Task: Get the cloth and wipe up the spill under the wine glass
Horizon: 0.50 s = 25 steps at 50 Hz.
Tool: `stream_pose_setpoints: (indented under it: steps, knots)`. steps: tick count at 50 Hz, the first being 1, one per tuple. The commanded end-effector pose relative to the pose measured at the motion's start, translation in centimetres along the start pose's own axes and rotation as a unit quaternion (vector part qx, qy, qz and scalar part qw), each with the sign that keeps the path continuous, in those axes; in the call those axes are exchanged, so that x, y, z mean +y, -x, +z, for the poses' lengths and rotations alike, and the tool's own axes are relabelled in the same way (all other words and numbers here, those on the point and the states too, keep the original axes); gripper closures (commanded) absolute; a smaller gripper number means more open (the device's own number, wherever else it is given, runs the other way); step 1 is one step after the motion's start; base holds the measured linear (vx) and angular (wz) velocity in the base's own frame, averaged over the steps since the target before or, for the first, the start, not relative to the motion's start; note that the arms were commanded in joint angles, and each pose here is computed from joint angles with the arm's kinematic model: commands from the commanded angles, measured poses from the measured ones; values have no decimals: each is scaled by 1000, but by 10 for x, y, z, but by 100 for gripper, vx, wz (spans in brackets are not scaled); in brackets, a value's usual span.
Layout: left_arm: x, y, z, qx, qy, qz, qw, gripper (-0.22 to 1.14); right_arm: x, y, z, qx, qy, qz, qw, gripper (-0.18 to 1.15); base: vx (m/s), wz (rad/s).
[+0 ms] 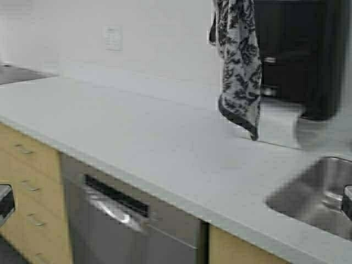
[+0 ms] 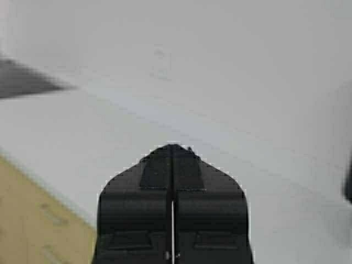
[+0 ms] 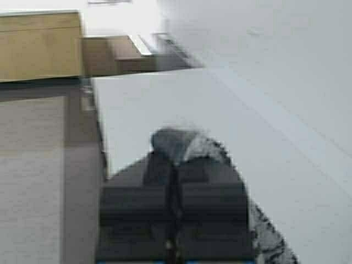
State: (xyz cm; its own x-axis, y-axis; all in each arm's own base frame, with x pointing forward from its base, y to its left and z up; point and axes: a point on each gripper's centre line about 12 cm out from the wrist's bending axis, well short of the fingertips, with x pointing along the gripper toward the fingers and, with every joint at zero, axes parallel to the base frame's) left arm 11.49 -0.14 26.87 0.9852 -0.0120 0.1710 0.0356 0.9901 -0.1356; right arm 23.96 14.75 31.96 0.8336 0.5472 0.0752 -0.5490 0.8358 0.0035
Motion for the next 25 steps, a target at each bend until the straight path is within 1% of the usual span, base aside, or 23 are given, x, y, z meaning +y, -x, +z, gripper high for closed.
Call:
stream_pose_setpoints:
  steps: [1, 25]
  knots:
    - [0, -2, 3, -3, 1, 1, 1000, 89, 1, -2, 8, -18, 0, 3, 1000, 90, 3, 48]
    - [0, -1, 3, -12, 0, 0, 1000, 89, 0, -9, -5, 4, -1, 2, 1000, 90, 3, 47]
